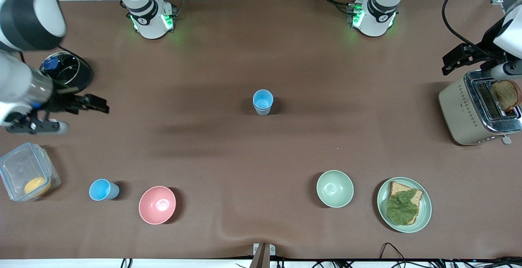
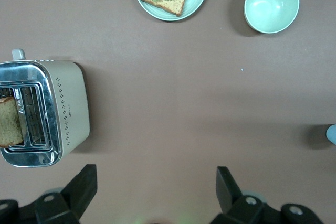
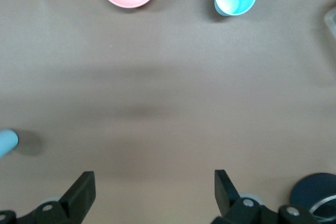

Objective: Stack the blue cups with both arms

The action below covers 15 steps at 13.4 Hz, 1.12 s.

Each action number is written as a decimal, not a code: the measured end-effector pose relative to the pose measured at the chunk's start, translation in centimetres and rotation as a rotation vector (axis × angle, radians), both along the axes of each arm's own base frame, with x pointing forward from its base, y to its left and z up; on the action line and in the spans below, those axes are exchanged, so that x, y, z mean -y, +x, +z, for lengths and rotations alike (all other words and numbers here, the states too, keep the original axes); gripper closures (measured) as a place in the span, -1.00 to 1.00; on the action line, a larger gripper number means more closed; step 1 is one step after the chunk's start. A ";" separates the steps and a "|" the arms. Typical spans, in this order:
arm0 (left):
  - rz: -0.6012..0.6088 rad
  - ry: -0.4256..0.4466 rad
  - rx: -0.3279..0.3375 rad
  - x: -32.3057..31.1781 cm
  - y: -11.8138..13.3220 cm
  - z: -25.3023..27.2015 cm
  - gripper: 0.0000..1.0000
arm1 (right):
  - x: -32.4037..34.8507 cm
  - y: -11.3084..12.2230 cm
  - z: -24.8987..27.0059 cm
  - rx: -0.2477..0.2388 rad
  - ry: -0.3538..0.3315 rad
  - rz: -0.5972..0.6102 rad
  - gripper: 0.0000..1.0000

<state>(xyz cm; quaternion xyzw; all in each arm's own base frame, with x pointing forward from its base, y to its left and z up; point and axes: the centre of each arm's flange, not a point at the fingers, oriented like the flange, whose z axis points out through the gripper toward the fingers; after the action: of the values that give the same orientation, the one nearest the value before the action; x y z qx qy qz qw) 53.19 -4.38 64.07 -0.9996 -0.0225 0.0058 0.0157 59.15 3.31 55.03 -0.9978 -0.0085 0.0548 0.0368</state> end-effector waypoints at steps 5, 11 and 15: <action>0.000 0.000 0.000 0.0 0.0 0.0 -1.00 | 0.6 -2.7 2.7 -0.029 -0.077 0.065 -1.00; 0.000 0.000 0.000 0.0 0.0 0.0 -1.00 | 0.8 -3.9 5.6 0.009 -0.086 0.063 -1.00; 0.000 0.000 0.000 0.0 0.0 0.0 -1.00 | 1.9 -3.8 6.0 0.017 -0.083 0.043 -1.00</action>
<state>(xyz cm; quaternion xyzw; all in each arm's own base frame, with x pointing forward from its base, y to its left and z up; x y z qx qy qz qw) 53.20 -4.36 64.09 -0.9996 -0.0227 0.0056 0.0156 55.32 1.44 61.04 -0.9985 -0.0279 0.0476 -0.0061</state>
